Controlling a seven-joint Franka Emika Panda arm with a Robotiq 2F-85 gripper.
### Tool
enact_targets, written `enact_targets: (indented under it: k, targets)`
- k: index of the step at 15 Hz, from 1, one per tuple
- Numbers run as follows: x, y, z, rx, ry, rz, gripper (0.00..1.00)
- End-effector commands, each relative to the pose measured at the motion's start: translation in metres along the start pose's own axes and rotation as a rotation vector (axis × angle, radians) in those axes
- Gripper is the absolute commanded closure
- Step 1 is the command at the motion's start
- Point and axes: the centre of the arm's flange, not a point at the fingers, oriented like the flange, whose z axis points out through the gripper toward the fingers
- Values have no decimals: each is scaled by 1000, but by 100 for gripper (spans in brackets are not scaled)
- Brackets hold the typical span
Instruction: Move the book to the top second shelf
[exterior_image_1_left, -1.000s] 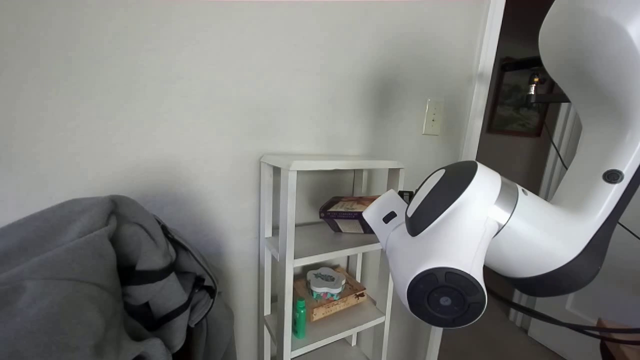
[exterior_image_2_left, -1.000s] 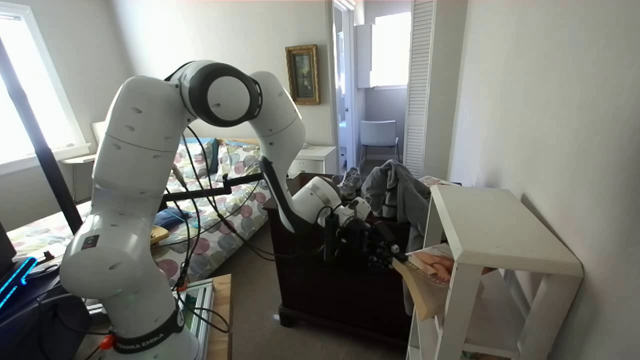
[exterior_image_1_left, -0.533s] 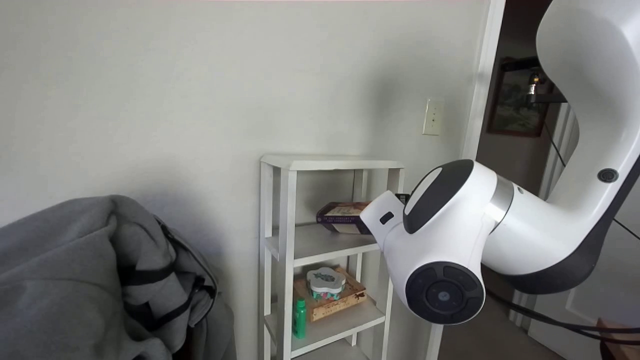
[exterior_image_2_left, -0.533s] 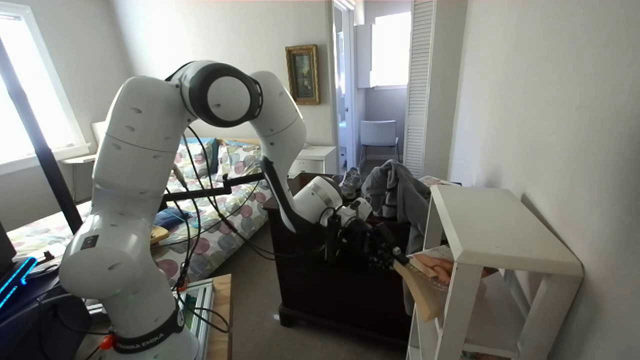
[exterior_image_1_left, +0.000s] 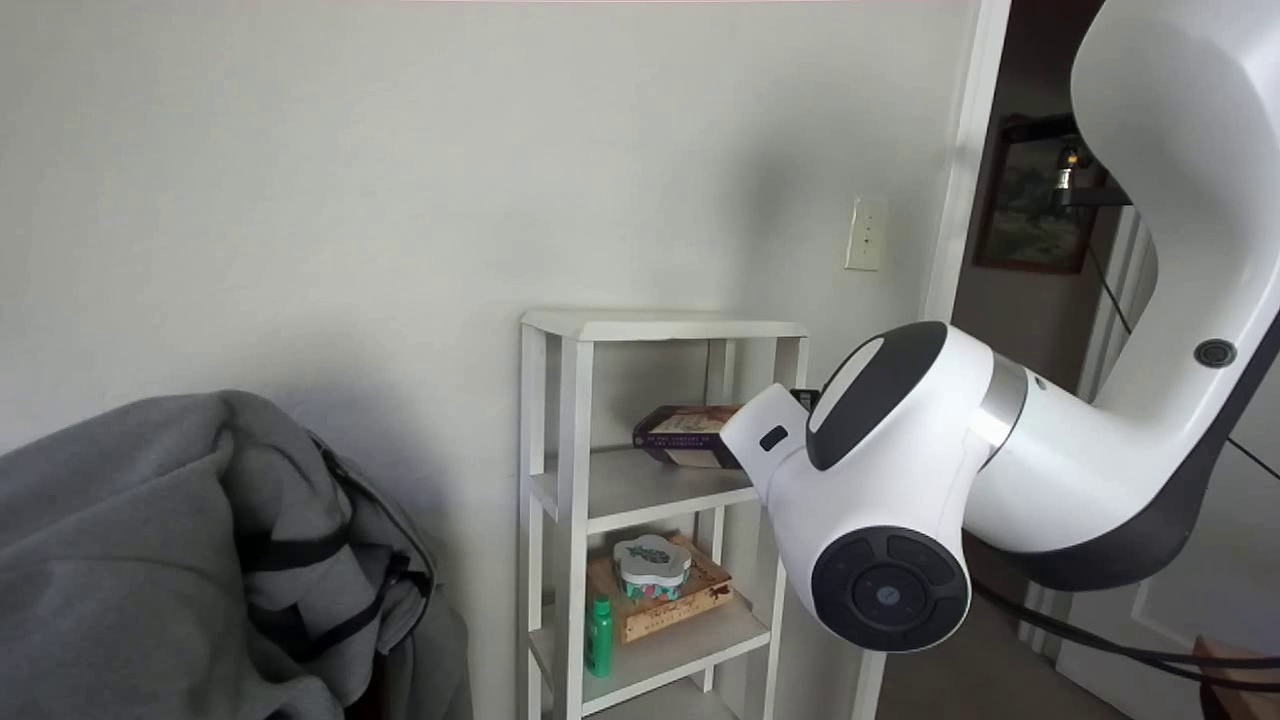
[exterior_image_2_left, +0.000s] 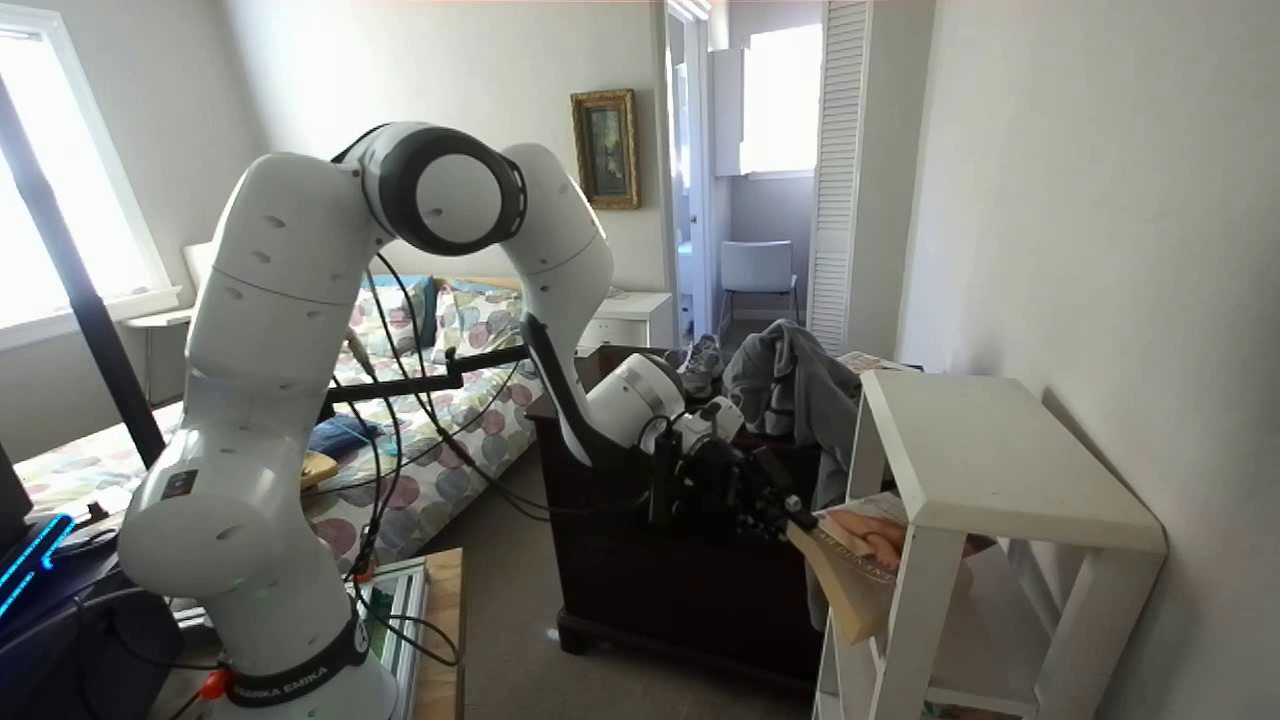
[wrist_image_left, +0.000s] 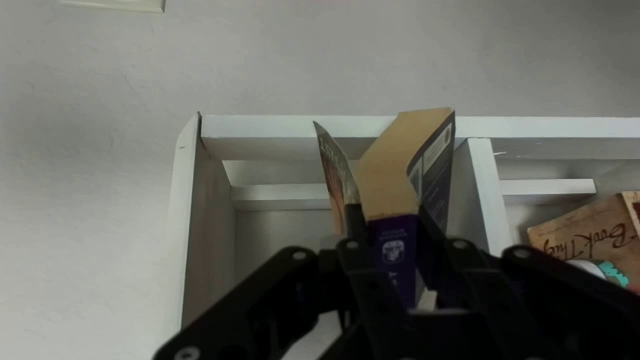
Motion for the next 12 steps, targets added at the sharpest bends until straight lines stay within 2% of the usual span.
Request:
enact_targets:
  k: [1,12]
  targets:
    - [8,-3,4,4,1,2,91]
    - [40,-16,22,49,42,25,91]
